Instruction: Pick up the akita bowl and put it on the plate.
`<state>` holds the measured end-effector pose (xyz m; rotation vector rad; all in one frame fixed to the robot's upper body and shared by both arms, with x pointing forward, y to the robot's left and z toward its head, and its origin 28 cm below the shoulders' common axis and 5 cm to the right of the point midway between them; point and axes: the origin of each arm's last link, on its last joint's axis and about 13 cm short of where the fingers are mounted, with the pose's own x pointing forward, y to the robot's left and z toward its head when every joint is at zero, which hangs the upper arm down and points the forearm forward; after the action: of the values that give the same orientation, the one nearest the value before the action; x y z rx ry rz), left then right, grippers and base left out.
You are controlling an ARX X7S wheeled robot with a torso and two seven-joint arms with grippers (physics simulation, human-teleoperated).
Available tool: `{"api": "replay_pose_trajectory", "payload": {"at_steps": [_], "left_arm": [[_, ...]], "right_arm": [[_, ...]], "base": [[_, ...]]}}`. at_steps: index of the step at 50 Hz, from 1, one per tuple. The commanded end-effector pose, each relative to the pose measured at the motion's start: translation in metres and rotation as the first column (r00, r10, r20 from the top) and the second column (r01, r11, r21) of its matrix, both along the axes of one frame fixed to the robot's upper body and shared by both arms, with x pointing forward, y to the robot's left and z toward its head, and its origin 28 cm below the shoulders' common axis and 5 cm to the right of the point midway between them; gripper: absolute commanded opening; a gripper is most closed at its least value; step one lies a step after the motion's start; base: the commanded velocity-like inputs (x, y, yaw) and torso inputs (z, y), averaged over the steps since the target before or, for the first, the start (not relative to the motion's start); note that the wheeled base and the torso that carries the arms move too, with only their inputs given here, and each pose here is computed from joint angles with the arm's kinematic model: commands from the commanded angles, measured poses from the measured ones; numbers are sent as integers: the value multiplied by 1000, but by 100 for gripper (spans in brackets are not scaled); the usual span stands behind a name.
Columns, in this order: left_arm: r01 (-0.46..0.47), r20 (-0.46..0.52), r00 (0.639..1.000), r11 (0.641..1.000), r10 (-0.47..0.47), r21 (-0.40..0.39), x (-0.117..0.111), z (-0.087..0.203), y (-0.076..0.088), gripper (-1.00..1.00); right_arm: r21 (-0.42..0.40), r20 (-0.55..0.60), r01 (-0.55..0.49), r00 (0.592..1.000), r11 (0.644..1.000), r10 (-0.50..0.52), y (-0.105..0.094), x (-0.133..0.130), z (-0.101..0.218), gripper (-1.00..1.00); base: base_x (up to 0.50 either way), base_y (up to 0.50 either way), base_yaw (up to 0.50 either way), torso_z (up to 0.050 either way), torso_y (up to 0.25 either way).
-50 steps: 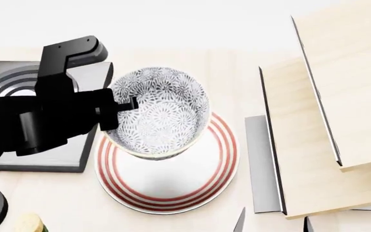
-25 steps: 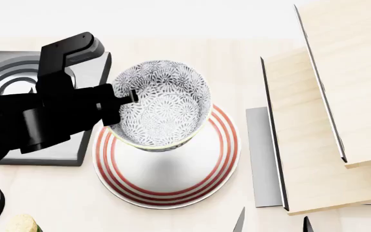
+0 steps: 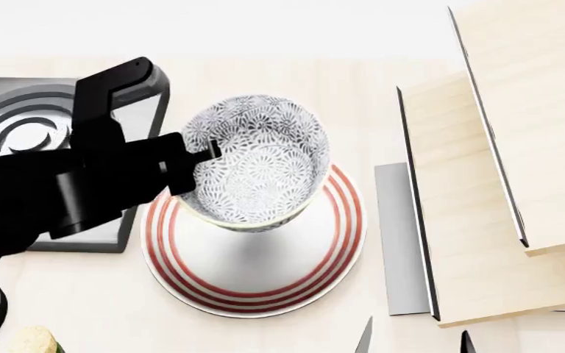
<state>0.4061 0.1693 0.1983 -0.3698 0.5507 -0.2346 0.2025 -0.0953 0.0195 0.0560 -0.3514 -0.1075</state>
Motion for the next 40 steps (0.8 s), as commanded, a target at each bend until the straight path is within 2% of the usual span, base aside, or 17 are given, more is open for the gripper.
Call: {"api": "replay_pose_trajectory", "payload": {"at_steps": [1,27,40], "left_arm": [[7,-1,1000,999,-7,-51,4,-3,-8,-100],[20,7,1000,998,-19,-57,5,-9,-19,-100],[-14,1,1000,1000,14,-26,6,-15,-10,-100]], "right_arm": [[2,-1,0,1000,1000,0,-1,0,0,100],[0,1,-7,1000,1000,7,0,0,1,100],[2,0,-4,1000,1000,4,-1,0,1,100]], "base": [[0,0,0,0,0],[0,0,0,0,0],[0,0,0,0,0]]}}
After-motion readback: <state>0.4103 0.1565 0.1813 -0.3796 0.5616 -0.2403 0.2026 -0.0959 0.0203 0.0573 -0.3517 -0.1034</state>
